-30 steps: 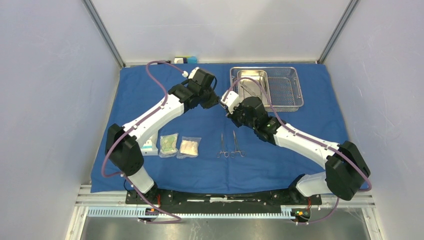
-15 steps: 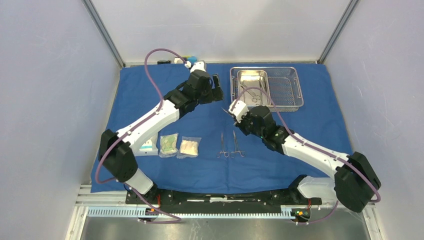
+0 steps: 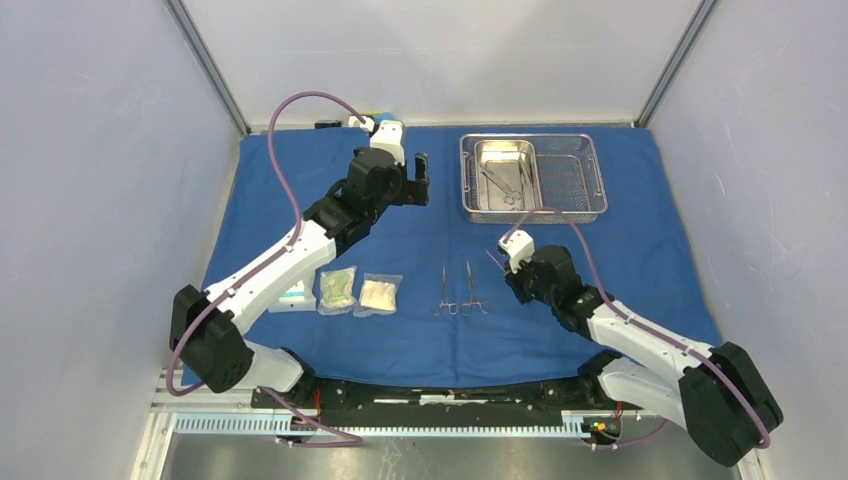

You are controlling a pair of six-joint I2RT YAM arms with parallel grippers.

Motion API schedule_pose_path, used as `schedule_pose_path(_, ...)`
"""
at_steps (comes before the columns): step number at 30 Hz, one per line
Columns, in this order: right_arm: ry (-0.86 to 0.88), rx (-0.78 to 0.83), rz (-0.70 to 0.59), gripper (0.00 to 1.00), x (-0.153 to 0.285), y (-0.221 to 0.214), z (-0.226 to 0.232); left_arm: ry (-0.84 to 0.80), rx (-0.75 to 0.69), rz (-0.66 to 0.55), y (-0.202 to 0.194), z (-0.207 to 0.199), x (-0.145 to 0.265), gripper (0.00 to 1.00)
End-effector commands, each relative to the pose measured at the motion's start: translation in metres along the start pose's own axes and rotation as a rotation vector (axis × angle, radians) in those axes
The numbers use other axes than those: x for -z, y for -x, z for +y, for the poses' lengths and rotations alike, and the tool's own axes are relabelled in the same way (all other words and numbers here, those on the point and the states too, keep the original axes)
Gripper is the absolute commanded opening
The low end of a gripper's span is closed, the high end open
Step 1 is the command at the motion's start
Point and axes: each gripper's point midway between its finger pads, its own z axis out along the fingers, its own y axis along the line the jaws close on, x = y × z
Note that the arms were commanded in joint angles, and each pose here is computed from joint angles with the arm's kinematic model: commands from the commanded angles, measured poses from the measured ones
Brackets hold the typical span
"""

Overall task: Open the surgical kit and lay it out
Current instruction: Place the medical item in the surgical kit.

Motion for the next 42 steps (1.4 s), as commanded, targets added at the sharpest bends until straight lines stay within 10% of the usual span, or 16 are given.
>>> schedule_pose_path(1, 0.082, -0.252, -0.023, 0.0, 0.001, -0.021, 0.014, -0.038, -0.018, -0.051, 0.011, 0.008, -0.001, 1.0)
schedule_pose_path(42, -0.082, -0.327, 0.302, 0.09, 0.017, -0.067, -0.011, -0.043, 0.012, -0.013, 0.0, 0.012, -0.009, 1.0)
